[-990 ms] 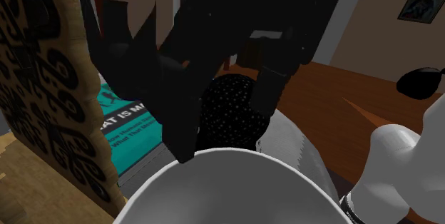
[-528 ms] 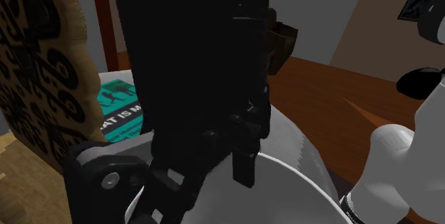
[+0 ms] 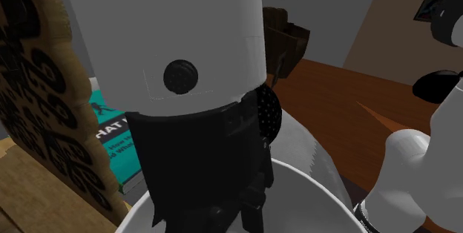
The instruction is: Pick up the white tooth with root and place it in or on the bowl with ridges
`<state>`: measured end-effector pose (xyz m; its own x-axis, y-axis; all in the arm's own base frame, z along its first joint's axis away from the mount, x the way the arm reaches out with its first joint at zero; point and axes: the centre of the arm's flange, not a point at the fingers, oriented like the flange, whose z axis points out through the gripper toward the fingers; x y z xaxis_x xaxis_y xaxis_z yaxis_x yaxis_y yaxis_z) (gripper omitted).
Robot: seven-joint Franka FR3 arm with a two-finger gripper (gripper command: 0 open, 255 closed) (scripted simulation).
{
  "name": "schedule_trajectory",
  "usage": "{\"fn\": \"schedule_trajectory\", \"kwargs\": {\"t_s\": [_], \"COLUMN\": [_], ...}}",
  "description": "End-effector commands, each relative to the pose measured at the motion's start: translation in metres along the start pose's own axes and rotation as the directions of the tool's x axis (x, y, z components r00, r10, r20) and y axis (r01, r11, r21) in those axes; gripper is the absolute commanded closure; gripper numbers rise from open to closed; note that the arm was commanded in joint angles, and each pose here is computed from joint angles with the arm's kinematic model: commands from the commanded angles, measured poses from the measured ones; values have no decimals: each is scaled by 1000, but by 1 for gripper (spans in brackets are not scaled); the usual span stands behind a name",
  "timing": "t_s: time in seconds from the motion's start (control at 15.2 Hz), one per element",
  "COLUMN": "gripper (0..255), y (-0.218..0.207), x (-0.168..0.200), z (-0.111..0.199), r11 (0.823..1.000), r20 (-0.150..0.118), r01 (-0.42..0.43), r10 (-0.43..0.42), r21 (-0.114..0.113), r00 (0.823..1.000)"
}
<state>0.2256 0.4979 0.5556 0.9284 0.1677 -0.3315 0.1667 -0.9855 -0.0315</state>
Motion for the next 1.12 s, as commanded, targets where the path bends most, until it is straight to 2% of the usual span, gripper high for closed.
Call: {"fn": "schedule_trajectory", "kwargs": {"t_s": [0.0, 0.53, 0.59, 1.06], "gripper": [0, 0, 255, 255], "y": [1, 1, 4, 8], "x": [1, 1, 1, 2], "z": [18, 18, 17, 18], "r11": [1000, 1000, 1000, 1000], "r20": [6, 6, 6, 7], "r01": [-2, -2, -2, -2], "r10": [2, 2, 2, 2], "r21": [-5, -5, -5, -4], "r00": [1000, 1000, 1000, 1000]}}
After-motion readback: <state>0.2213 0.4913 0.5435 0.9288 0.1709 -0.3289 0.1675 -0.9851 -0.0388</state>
